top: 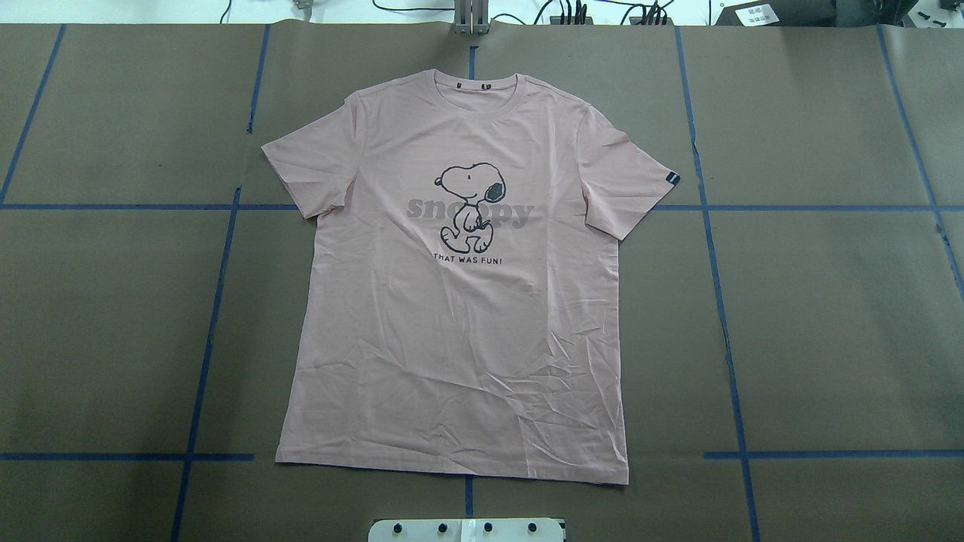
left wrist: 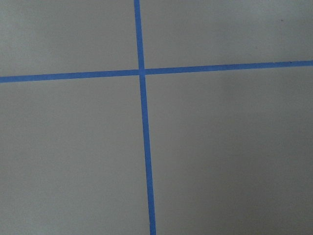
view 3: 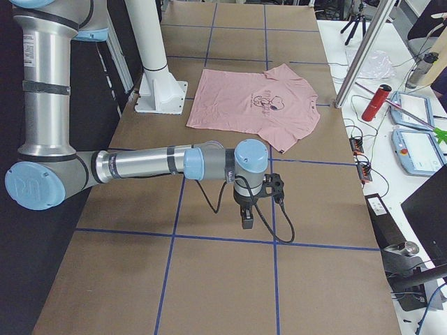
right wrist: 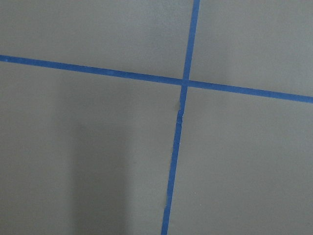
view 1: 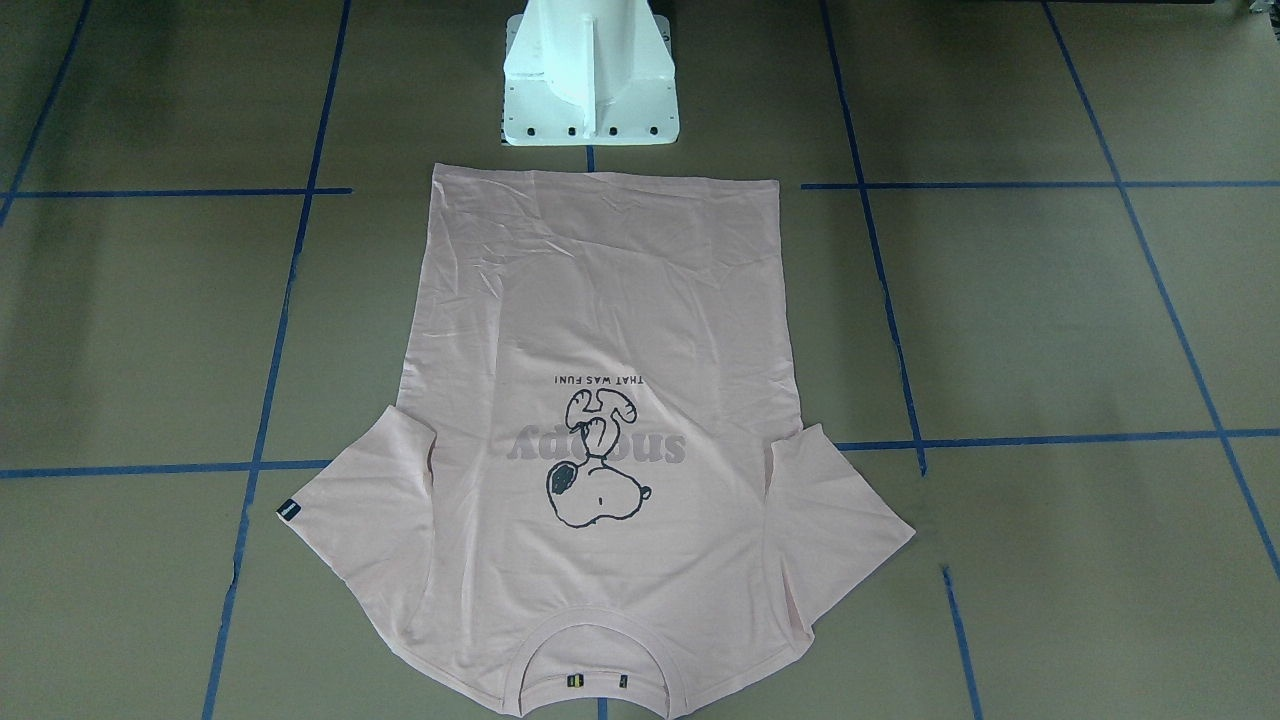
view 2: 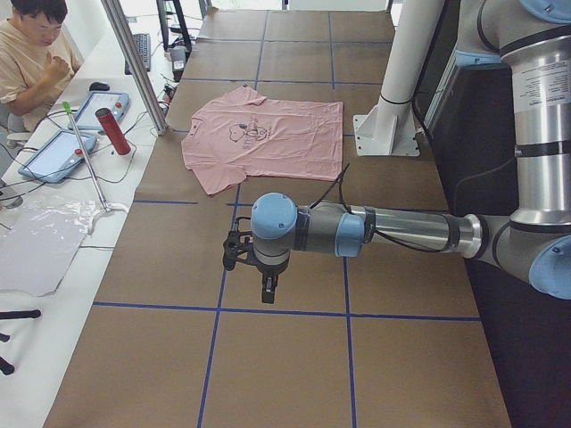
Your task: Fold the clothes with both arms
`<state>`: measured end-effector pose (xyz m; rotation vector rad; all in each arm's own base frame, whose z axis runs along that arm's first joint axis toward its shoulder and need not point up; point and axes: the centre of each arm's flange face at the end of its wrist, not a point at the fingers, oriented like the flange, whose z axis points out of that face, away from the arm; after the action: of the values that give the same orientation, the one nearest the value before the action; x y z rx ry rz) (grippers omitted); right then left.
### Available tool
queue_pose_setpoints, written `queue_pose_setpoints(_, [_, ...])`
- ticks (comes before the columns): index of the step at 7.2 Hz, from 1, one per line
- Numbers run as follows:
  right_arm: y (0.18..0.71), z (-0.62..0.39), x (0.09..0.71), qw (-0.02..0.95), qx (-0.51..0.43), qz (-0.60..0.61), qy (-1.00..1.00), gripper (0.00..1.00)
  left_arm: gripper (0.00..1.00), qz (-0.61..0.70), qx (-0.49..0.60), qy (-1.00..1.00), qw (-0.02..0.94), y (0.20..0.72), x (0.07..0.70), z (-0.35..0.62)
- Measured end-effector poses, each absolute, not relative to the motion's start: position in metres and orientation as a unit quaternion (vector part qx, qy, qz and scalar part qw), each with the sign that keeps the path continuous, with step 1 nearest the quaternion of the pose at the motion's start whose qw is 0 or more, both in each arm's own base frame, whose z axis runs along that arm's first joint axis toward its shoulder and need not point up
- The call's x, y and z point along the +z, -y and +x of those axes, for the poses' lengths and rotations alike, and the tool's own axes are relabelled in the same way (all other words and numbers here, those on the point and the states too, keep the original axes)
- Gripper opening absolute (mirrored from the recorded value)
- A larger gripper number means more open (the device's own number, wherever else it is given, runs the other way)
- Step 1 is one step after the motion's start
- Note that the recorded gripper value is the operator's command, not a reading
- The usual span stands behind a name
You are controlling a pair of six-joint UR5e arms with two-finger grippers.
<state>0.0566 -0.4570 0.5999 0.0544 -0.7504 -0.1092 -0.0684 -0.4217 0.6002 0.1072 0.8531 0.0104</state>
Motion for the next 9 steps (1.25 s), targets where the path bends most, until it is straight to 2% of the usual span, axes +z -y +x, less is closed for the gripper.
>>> queue_pose_setpoints(5, [0.452,0.054,0.612,0.923,-0.049,0.016,0.381,1.00,1.00,0.091,0.018,-0.414,0.906,0.427,0.559,-0.071])
queue_pose_setpoints(9, [0.478,-0.002,0.577,0.896,-0.101,0.042,0.431,1.00,1.00,0.087,0.017,-0.436,0.896,0.413,0.557,-0.067])
